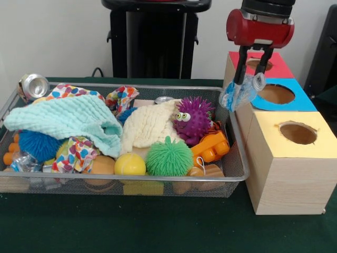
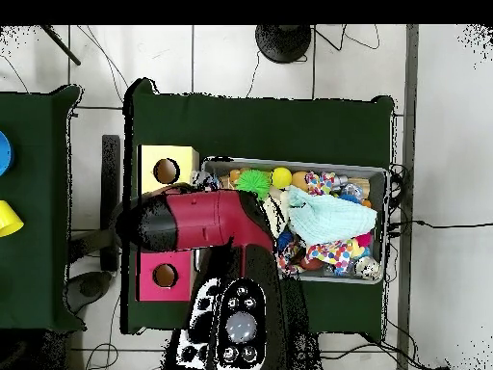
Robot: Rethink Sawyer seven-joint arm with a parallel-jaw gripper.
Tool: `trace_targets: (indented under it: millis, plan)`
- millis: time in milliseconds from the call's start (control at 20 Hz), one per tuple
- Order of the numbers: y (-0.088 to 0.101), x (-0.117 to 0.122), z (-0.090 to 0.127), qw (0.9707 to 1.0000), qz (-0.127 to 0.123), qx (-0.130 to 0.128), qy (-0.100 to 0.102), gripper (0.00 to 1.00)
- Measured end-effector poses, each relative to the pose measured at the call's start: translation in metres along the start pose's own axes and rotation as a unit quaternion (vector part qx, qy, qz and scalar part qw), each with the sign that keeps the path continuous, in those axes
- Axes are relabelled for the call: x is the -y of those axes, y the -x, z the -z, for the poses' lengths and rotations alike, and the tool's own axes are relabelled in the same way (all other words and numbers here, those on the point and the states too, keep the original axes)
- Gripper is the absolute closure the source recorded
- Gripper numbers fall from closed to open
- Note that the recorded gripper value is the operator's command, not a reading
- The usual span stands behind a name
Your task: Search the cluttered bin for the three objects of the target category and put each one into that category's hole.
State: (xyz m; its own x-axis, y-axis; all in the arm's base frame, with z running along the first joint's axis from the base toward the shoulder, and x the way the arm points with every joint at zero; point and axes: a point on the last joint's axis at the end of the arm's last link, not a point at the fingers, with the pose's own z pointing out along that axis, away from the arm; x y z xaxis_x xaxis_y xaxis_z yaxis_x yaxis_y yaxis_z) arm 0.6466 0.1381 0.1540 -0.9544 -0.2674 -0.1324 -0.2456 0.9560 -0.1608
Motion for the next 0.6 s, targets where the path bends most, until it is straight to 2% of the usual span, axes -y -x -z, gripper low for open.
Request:
trace_targets:
  millis: [300,600]
  plan:
    - [0.0,-0.012,-0.002,0.9997,0.014,0.019,-0.01,1.0]
    - [-0.006,-0.042,0.002,0.9986,0.044,0.023,-0.019,1.0]
